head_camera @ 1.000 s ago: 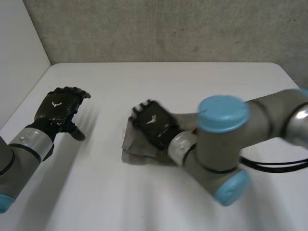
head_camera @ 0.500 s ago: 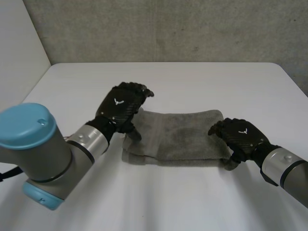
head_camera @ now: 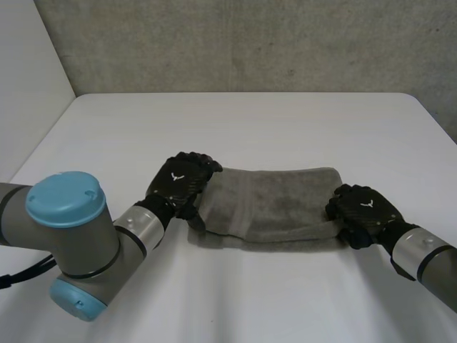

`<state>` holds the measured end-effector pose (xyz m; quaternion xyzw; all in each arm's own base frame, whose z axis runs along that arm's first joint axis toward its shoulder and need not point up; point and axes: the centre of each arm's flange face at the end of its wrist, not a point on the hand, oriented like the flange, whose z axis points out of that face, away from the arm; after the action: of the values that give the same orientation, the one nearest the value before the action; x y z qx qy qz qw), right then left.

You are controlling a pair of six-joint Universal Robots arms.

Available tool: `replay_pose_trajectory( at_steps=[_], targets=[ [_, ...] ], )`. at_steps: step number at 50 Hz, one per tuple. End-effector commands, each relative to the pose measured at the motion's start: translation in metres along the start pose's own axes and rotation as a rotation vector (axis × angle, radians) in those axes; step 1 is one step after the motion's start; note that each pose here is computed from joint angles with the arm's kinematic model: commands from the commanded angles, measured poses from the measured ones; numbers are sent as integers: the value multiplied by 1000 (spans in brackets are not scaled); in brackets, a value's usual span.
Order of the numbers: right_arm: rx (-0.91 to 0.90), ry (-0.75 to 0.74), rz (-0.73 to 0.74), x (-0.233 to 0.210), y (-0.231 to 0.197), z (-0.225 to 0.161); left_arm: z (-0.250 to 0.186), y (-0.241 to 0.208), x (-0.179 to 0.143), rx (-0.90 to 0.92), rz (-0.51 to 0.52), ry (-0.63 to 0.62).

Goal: Fold the towel.

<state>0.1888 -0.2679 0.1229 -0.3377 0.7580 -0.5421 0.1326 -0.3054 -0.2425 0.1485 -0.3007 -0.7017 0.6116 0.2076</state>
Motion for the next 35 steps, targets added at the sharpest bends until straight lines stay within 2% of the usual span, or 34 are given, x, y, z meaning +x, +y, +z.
replay_pose_trajectory(
  at_steps=[1, 7, 10, 12, 15, 20, 21, 26, 30, 32, 35],
  targets=[
    [-49, -10, -67, 27, -9, -24, -15, -20, -9, 37, 1, -46],
    [-62, -32, -159, 38, -31, -34, -23, -25, -9, 50, 3, -49],
    [-23, -57, -205, 33, -56, -35, -23, -27, -11, 59, 5, -54],
    [53, -105, -287, 14, -86, -31, -21, -30, -15, 69, 7, -68],
    [86, -136, -336, 0, -96, -29, -21, -31, -16, 74, 7, -72],
    [175, -248, -479, -67, -127, -19, -18, -34, -23, 84, 7, -90],
    [175, -248, -479, -68, -127, -18, -18, -34, -23, 84, 7, -90],
    [197, -358, -583, -149, -129, -5, -17, -35, -32, 86, 4, -128],
    [176, -410, -601, -176, -114, 9, -17, -35, -37, 84, 2, -154],
    [143, -454, -604, -195, -93, 23, -17, -34, -40, 83, 1, -165],
    [137, -477, -607, -203, -85, 25, -17, -34, -44, 80, -1, -180]
  ],
)
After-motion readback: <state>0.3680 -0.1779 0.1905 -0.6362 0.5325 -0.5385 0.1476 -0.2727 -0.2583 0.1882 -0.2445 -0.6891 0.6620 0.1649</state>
